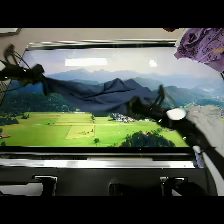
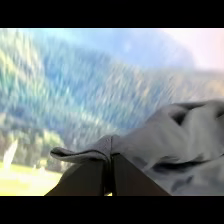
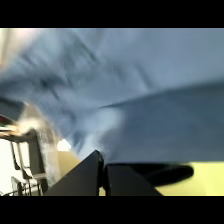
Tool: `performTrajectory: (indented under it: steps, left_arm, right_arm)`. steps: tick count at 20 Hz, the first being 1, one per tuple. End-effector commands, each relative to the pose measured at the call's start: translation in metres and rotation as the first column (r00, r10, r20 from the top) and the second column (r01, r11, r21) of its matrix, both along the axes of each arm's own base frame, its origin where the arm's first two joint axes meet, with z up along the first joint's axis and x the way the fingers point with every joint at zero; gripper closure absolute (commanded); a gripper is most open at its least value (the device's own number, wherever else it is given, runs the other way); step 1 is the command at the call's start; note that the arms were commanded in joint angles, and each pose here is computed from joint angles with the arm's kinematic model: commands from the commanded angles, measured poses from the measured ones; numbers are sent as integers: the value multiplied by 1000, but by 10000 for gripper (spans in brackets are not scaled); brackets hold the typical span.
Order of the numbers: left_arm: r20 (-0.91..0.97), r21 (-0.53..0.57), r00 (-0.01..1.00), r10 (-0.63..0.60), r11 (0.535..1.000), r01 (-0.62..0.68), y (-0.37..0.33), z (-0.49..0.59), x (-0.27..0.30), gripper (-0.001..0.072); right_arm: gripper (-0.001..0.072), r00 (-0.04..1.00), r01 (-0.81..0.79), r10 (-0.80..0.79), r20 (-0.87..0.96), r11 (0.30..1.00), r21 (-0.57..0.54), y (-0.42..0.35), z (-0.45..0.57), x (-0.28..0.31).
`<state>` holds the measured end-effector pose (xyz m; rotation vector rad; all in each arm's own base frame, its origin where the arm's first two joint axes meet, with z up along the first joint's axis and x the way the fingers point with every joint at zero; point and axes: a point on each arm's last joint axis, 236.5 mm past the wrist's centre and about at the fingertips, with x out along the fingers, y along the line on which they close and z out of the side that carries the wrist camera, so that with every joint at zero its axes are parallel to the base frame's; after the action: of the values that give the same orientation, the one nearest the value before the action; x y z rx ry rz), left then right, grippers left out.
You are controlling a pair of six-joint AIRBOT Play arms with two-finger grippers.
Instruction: Fold the clothes and pants, and hang the long-sleeved shirts on hangers.
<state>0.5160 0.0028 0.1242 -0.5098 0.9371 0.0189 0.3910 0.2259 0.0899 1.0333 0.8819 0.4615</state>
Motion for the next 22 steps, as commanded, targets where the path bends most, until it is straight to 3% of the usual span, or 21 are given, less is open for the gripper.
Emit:
performTrajectory:
  steps: [1, 5, 8, 10, 13, 16, 22]
  left_arm:
    - [355, 41, 934, 47, 997, -66, 19, 142, -6, 692]
    - [689, 92, 724, 29, 988, -127, 15, 306, -90, 692]
    - [840, 102, 542, 5, 980, -168, 3, 392, -190, 692]
    - [898, 106, 439, -10, 975, -196, -4, 427, -247, 692]
    - [930, 113, 366, -20, 965, -235, -5, 447, -294, 692]
    - [917, 96, 399, 1, 970, -224, -3, 438, -281, 692]
    - [620, 153, 784, 19, 978, -144, 22, 281, -105, 692]
  right_arm:
    - [687, 955, 54, -7, 296, 987, -152, -76, 121, 29]
    - [687, 806, 196, 18, 592, 935, -296, -131, 273, 0]
    - [687, 601, 364, 79, 795, 859, -361, -140, 384, -67]
    - [687, 487, 508, 81, 870, 783, -358, -154, 432, -111]
    - [687, 413, 651, 52, 909, 681, -335, -179, 460, -150]
    - [687, 455, 655, 18, 891, 671, -348, -187, 450, -139]
    - [687, 803, 382, -35, 594, 796, -469, -185, 317, 16]
